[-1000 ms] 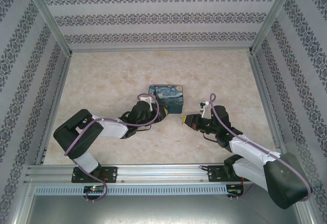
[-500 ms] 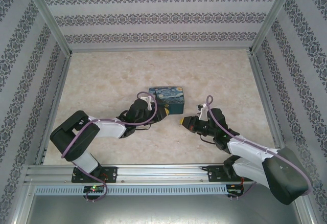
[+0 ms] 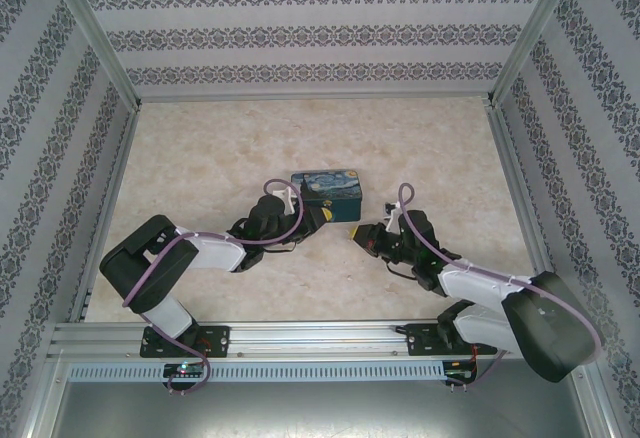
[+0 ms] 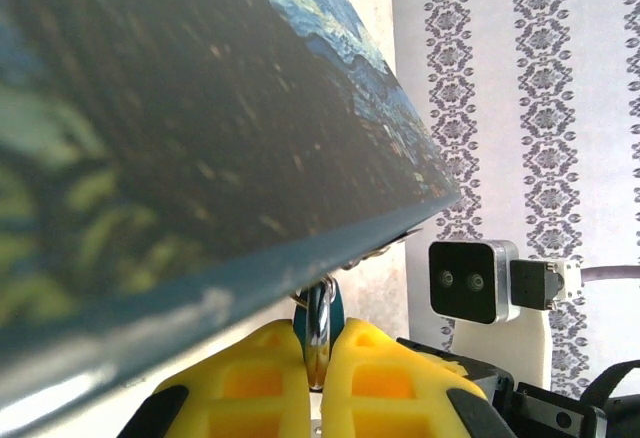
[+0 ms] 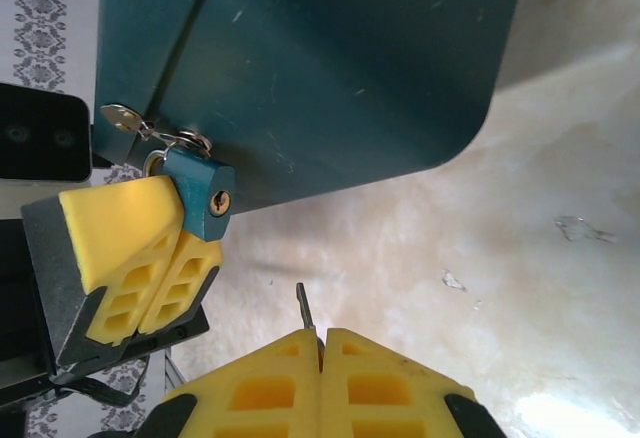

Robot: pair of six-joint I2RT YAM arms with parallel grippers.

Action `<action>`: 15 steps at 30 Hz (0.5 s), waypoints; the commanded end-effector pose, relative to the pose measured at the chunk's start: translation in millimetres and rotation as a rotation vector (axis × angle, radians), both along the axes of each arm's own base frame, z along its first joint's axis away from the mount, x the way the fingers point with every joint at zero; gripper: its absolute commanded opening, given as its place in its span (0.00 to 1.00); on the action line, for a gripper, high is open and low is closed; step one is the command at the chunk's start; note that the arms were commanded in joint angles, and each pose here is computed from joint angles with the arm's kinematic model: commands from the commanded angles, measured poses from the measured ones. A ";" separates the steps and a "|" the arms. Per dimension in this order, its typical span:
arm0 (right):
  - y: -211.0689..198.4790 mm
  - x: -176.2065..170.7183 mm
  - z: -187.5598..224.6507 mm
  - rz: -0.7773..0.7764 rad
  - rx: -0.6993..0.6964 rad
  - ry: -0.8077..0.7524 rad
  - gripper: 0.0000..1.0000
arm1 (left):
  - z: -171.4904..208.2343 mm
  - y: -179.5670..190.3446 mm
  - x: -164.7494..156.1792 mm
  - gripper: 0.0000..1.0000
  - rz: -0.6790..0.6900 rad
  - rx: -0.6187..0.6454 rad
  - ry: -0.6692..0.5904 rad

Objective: Unlock the padlock with the key

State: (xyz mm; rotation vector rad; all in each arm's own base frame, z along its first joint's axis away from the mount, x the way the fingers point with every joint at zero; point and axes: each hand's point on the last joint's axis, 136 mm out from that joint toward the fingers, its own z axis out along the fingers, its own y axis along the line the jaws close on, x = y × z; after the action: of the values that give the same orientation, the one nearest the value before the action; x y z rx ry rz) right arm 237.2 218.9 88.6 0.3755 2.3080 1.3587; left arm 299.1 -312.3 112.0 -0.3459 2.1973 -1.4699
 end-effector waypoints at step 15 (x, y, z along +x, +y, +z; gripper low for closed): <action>14.3 21.7 26.0 -0.014 0.038 -0.068 0.00 | 16.5 -5.8 4.9 0.00 -0.012 -0.096 -0.030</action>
State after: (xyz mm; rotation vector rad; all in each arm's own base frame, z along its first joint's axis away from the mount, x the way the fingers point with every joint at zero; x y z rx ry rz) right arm 250.1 226.9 98.8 0.3798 2.2782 1.3716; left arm 300.4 -315.5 115.7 -0.3586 2.1736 -1.5155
